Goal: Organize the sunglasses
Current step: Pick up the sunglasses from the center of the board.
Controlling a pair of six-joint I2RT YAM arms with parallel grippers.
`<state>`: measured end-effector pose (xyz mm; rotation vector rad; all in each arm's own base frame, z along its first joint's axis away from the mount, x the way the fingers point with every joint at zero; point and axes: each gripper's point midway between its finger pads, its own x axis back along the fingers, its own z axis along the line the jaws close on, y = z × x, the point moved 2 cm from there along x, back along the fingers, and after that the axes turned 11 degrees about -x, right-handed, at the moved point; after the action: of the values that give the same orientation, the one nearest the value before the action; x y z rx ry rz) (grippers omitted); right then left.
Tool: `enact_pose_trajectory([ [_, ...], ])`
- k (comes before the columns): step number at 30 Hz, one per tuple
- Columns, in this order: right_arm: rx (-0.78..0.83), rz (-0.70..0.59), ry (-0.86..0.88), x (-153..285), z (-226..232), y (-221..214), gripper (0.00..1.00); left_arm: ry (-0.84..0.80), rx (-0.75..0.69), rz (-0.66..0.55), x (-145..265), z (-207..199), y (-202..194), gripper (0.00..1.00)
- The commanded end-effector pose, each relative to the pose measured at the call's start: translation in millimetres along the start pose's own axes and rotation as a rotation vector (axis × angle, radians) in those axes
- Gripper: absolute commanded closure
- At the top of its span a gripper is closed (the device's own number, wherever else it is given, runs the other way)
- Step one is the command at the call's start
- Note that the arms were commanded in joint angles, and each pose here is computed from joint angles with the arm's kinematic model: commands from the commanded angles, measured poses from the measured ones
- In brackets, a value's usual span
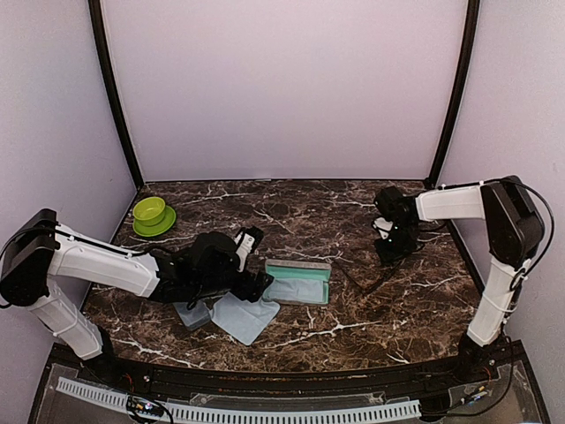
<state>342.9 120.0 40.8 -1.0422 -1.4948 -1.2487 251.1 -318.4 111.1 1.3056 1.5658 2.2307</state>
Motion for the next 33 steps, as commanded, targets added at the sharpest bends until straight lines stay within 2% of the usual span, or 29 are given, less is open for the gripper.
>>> enact_pose_trajectory([
  [1, -0.034, -0.013, 0.011, 6, -4, -4, 0.69, -0.007, -0.002, 0.007, -1, -3, -2, 0.16],
  [13, -0.062, -0.059, -0.023, 18, -13, -1, 0.85, -0.012, 0.002, 0.008, -1, -3, -1, 0.17],
  [19, -0.086, -0.11, -0.03, 32, -17, 2, 0.96, -0.01, 0.01, -0.001, 0, -3, 3, 0.16],
  [22, -0.108, -0.173, -0.04, 47, -22, 9, 1.0, 0.002, 0.015, -0.004, 1, -1, 6, 0.16],
  [28, -0.132, -0.347, -0.048, 95, -25, 22, 1.0, 0.006, 0.021, -0.022, 2, -1, 16, 0.16],
  [33, -0.085, -0.464, -0.039, 127, -7, 21, 1.0, -0.057, 0.027, -0.065, 6, -13, 37, 0.16],
])
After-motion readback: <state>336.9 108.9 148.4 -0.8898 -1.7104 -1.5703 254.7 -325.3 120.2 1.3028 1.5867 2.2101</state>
